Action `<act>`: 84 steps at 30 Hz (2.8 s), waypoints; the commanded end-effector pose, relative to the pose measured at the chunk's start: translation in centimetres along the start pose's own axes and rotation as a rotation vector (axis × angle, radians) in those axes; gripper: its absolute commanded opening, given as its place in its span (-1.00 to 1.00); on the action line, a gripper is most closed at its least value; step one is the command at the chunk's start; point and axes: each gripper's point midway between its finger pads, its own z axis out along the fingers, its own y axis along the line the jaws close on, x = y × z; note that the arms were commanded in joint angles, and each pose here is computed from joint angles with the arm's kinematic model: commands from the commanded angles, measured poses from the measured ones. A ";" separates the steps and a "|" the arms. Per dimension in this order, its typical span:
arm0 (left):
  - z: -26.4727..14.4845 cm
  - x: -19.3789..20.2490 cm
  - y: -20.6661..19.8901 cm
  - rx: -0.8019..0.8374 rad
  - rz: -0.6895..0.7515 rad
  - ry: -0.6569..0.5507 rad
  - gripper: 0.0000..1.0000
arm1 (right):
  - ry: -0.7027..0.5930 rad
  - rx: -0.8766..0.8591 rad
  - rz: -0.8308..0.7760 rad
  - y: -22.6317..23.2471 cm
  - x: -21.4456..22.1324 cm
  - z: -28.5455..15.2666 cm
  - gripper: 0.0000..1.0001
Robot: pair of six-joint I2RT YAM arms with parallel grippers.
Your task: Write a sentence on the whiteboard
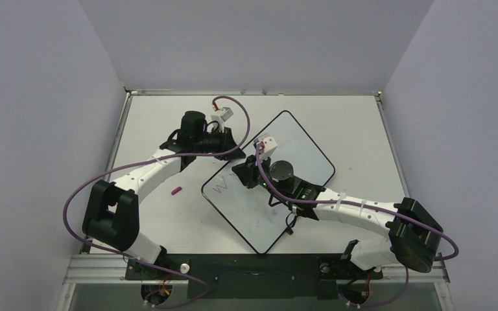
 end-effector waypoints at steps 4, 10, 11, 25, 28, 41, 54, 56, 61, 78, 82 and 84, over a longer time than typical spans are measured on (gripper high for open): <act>-0.3 -0.7 1.5 -0.075 0.096 -0.033 -1.00 | -0.009 -0.040 0.019 0.8 -0.2 0.3 -1.00; -0.3 -0.7 1.5 -0.076 0.095 -0.032 -1.00 | 0.026 -0.041 0.025 0.6 1.6 -0.6 -1.00; -0.3 -0.7 1.5 -0.077 0.096 -0.033 -1.00 | 0.030 -0.036 0.028 0.4 1.9 -0.8 -1.00; -0.5 -0.7 1.4 -0.080 0.099 -0.035 -1.00 | 0.029 0.056 0.017 -1.7 1.5 -1.1 -1.00; -0.5 -0.8 1.4 -0.079 0.100 -0.035 -1.00 | 0.026 0.072 0.016 -2.2 1.2 -1.0 -1.00; -0.4 -0.7 1.5 -0.078 0.100 -0.033 -1.00 | 0.015 0.069 0.013 -2.2 0.0 -0.3 -1.00; -0.4 -0.7 1.5 -0.079 0.100 -0.031 -1.00 | 0.021 0.048 0.022 -1.7 0.2 0.2 -1.00; -0.4 -0.7 1.5 -0.080 0.099 -0.032 -1.00 | 0.027 0.054 0.022 -1.9 0.6 -0.1 -1.00; -0.3 -0.7 1.6 -0.082 0.098 -0.032 -1.00 | 0.037 0.070 0.032 -2.6 1.6 -1.0 -1.00; -0.4 -0.8 1.5 -0.081 0.098 -0.033 -1.00 | -0.017 0.087 0.012 -2.8 -1.2 -1.6 -1.00; -0.4 -0.8 1.5 -0.080 0.099 -0.034 -1.00 | -0.044 0.073 0.004 -2.2 -2.7 -1.4 -1.00; -0.4 -0.8 1.5 -0.081 0.099 -0.034 -1.00 | -0.057 0.070 0.002 -2.1 -3.3 -1.3 -1.00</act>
